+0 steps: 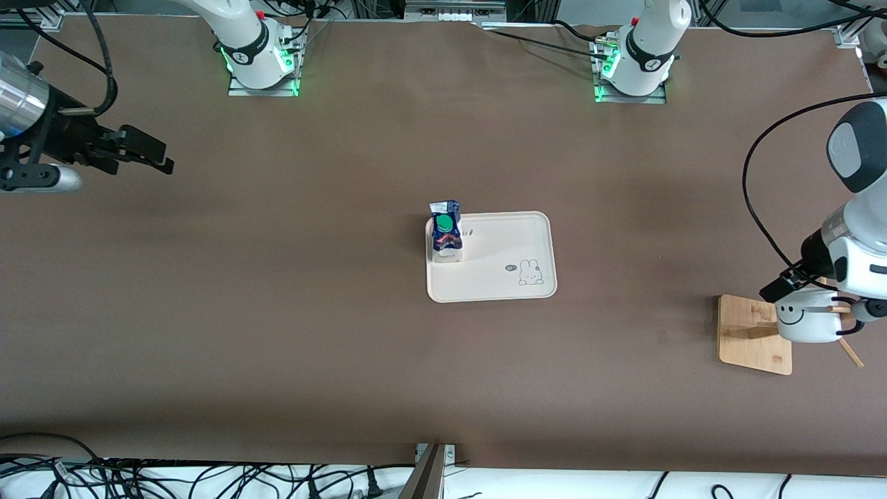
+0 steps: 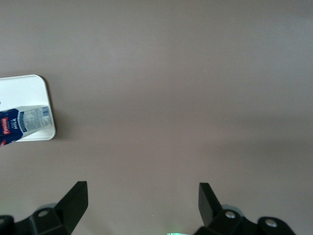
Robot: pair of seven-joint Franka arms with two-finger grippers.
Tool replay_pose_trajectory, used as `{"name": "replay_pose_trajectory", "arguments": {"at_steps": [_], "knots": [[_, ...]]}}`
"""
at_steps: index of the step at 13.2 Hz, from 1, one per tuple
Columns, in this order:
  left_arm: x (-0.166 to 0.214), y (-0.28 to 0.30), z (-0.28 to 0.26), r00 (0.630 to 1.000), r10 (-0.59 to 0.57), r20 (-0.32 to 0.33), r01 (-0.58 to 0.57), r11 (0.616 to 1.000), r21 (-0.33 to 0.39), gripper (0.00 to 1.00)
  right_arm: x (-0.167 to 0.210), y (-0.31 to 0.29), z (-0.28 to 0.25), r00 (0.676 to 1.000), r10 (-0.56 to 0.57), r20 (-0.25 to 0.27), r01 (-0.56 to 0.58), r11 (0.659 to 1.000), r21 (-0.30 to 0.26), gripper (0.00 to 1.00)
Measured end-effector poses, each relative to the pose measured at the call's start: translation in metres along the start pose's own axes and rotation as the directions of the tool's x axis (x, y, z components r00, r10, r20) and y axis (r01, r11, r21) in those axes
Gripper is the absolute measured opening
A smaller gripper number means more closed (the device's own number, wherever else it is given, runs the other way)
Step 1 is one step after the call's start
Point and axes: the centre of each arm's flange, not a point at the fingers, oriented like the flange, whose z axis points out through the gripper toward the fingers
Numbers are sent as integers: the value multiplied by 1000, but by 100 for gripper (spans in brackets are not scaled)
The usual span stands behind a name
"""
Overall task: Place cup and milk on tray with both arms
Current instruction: 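Release the carton on the tray while the left gripper reaches the mug, then grasp the white mug rim with the left gripper on the stand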
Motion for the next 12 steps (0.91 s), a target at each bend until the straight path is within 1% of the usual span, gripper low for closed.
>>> {"name": "replay_pose_trajectory", "arguments": {"at_steps": [2, 3, 4, 5, 6, 7, 8, 11, 12], "knots": [[-3, -6, 5, 997, -23, -74, 19, 998, -51, 99, -3, 7, 6, 1000, 0, 13, 1, 1000, -26, 100], [-6, -9, 13, 993, -30, -114, 20, 996, -81, 96, -4, 8, 10, 1000, -4, 21, 5, 999, -38, 100], [-12, -13, 22, 989, -33, -144, 18, 994, -105, 96, -4, 8, 14, 1000, -6, 26, 8, 999, -49, 100], [-19, -16, 30, 986, -34, -162, 14, 993, -121, 95, -4, 9, 18, 1000, -8, 28, 10, 998, -59, 100], [-26, -18, 34, 984, -33, -174, 10, 991, -131, 91, -2, 10, 24, 1000, -9, 26, 10, 998, -67, 100], [-31, -19, 36, 982, -32, -187, 5, 990, -141, 91, -1, 12, 30, 1000, -12, 22, 13, 997, -73, 100], [-35, -21, 35, 979, -33, -203, 2, 988, -153, 85, 1, 14, 33, 1000, -19, 18, 21, 997, -75, 100], [-31, -32, 41, 968, -41, -247, -4, 984, -175, 47, 1, 17, 30, 999, -37, 3, 37, 996, -80, 100], [-28, -39, 43, 966, -34, -255, -11, 985, -171, 39, 0, 17, 28, 999, -40, -4, 39, 996, -86, 100]]}}
